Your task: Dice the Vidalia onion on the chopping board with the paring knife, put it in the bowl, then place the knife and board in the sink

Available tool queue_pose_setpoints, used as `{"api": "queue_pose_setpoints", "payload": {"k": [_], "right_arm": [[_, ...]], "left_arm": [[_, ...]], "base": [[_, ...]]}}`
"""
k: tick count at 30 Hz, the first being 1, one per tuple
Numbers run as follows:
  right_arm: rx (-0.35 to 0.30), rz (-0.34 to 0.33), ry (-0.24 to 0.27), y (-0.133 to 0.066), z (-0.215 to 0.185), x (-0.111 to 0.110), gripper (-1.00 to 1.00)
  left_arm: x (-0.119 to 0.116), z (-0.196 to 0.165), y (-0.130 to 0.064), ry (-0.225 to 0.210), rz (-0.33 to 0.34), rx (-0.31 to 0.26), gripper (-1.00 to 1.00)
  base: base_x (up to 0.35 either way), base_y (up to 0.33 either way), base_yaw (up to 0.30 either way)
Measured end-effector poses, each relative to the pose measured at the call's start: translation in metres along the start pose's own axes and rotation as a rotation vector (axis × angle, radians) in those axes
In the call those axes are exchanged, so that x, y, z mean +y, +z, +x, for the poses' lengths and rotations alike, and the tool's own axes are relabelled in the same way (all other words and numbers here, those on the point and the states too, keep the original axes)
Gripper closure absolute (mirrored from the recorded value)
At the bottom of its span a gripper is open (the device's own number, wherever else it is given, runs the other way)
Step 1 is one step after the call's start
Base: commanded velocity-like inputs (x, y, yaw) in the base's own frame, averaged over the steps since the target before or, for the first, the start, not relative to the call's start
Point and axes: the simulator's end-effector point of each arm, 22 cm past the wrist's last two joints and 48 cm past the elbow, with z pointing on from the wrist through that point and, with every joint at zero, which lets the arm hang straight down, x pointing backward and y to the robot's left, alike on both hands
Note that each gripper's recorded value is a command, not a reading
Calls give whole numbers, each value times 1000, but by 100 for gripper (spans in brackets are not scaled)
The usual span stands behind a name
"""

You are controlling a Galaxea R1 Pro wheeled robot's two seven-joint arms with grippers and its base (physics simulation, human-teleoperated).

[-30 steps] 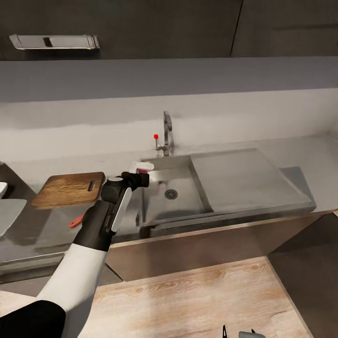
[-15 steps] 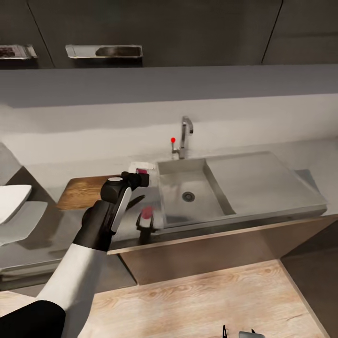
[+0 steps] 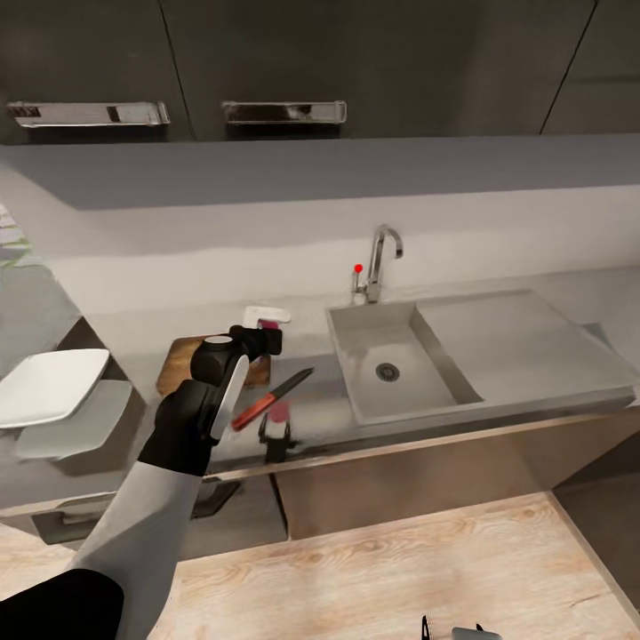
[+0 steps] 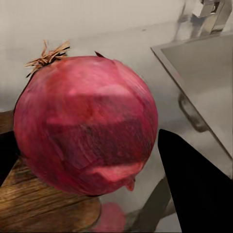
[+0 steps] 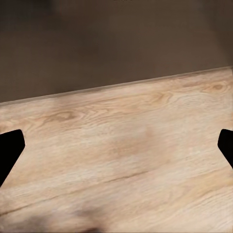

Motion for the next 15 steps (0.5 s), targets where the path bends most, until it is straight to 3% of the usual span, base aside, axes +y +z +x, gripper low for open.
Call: {"api": "queue_pose_setpoints", "payload": {"k": [15], "right_arm": [[-22,1,5,0,-10,0,-100]], "left_arm": [[4,-11,-9,8,-10,-18,100]], "base": [[-36,301,0]]}}
